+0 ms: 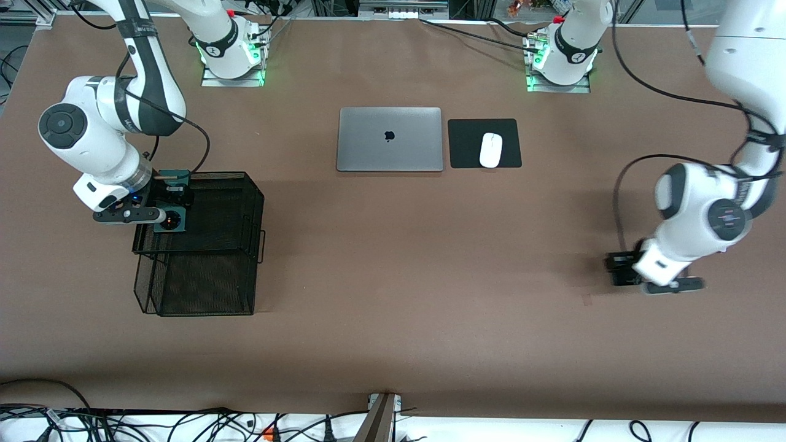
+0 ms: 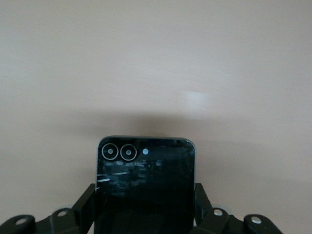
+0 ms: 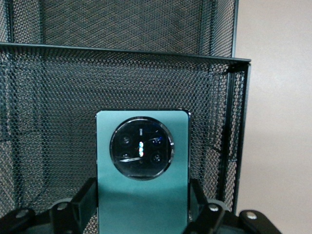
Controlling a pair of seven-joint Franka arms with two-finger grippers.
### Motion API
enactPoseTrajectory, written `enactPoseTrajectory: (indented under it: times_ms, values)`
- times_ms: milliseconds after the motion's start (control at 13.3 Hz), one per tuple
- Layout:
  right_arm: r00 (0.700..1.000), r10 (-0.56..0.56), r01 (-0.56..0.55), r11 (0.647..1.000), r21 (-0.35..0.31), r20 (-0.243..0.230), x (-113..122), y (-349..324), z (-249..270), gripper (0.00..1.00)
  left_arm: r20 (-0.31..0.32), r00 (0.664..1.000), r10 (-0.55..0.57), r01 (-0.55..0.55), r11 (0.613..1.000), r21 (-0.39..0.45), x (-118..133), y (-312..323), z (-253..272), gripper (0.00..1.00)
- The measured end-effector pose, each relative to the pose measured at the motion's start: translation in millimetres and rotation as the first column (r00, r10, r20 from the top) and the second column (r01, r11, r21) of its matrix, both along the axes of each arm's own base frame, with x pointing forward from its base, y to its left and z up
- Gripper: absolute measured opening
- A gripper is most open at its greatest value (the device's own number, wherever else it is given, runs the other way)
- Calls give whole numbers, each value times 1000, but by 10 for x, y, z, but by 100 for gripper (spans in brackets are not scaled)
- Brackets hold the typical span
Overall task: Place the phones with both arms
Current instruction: 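Place the teal phone in the basket while the left gripper carries the flip phone, then set the flip phone down with the left gripper while the right gripper withdraws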
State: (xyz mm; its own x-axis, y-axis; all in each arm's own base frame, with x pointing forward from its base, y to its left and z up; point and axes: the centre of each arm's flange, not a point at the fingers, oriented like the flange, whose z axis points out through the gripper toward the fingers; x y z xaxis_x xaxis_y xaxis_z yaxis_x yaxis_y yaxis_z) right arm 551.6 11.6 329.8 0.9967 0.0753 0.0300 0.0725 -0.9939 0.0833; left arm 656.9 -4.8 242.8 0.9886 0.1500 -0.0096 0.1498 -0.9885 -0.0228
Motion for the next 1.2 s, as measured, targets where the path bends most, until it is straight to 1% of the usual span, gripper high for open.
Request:
enactPoseTrajectory:
  times_ms: [150, 301, 451, 602, 752, 827, 978, 1053, 1128, 1204]
  values:
    - [1000, 2, -2, 1000, -4, 6, 1, -54, -25, 79, -14, 1000, 28, -28, 999, -26, -37, -665, 140, 81]
    - [1000, 2, -2, 1000, -8, 14, 12, -80, -56, 79, -21, 998, 55, -56, 997, -48, -136, -1272, 260, 81]
    - [1000, -12, 12, 1000, 0, 10, 13, -81, -124, 79, -21, 997, 74, -75, 996, -53, -290, -1913, 304, 81]
    - [999, -38, 38, 999, 20, 5, 17, -78, -184, 79, -14, 996, 91, -91, 994, -55, -517, -2627, 356, 81]
    - [999, -42, 42, 999, 23, 8, 23, -78, -188, 94, -5, 994, 108, -109, 992, -62, -771, -3282, 411, 81]
    - [999, -42, 42, 999, 24, 12, 32, -77, -172, 100, -3, 993, 114, -114, 991, -68, -891, -3571, 417, 81]
    - [999, -41, 40, 999, 26, 30, 85, -72, -93, 100, -3, 993, 119, -119, 990, -71, -1065, -4041, 331, 81]
    - [998, -40, 38, 999, 27, 43, 136, -63, -15, 100, 5, 992, 124, -123, 990, -65, -1085, -4214, 251, 81]
    - [998, -38, 37, 999, 29, 44, 190, -50, 80, 100, 21, 992, 126, -125, 991, -53, -1078, -4367, 152, 81]
    - [999, -38, 37, 999, 31, 34, 247, -32, 198, 100, 40, 991, 126, -124, 992, -38, -1066, -4518, 33, 81]
